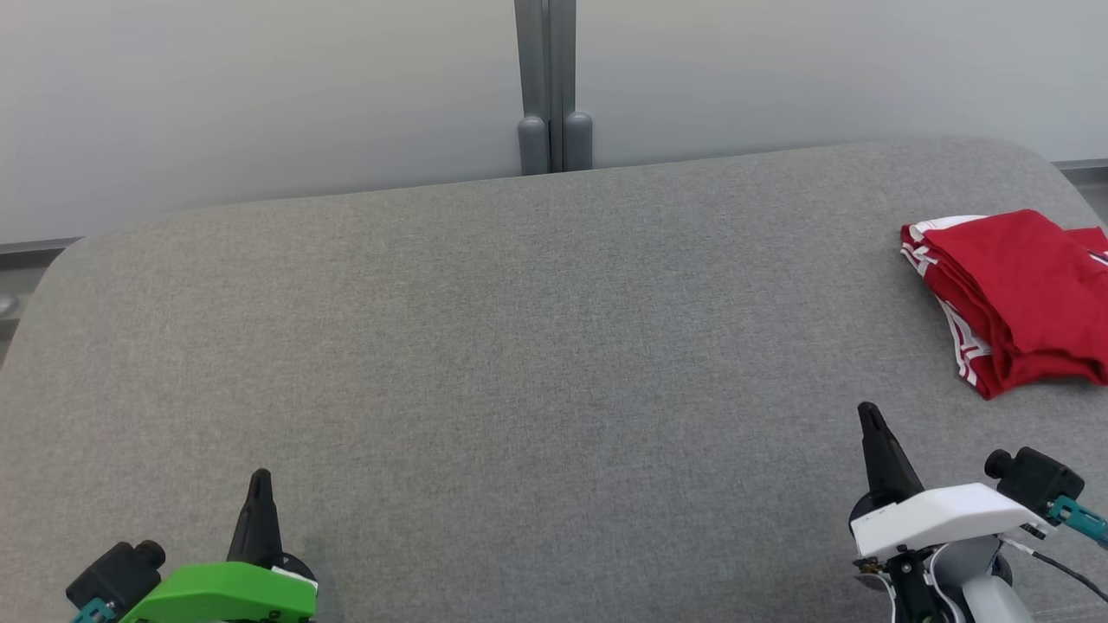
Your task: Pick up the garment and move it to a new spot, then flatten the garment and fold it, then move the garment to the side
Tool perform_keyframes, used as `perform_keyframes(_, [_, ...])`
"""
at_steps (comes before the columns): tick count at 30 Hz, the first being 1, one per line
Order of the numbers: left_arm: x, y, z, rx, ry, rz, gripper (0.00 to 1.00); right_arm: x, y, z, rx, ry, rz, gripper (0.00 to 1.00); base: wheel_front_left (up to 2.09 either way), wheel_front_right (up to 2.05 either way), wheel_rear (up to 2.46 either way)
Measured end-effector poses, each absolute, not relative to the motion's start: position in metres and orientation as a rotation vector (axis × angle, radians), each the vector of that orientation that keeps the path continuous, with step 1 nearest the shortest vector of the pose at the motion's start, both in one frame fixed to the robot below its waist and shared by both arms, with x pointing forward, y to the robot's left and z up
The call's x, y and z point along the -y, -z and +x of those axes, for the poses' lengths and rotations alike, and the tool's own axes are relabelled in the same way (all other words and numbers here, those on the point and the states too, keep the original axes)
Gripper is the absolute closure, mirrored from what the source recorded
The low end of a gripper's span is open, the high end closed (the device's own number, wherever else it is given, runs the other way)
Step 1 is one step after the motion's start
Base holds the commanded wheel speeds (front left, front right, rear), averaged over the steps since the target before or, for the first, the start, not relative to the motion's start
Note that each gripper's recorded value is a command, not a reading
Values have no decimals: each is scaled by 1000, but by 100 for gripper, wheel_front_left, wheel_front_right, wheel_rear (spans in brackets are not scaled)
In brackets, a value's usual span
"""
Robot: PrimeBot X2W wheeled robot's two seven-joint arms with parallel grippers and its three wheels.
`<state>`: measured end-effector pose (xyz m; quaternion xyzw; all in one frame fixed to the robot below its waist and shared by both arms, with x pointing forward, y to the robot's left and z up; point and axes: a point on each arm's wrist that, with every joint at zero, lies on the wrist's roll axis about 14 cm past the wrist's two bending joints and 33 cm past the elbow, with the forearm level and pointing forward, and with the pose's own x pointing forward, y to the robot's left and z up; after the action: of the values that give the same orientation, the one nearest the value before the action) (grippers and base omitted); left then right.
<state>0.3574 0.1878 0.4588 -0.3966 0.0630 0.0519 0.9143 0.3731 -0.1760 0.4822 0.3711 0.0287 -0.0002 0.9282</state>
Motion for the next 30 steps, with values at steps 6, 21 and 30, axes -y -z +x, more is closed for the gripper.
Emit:
perform_keyframes(6, [-189, -461, 360, -127, -107, -888, 100, 179, -484, 375, -58, 10, 836, 100, 0, 0, 0])
perform_keyframes(21, [-192, -468, 367, -113, -103, -1055, 100, 185, -485, 377, -59, 31, 1012, 100, 0, 0, 0])
perform_keyframes(30, [-193, -472, 370, -102, -96, -1143, 100, 188, -488, 379, -54, 35, 1109, 100, 0, 0, 0])
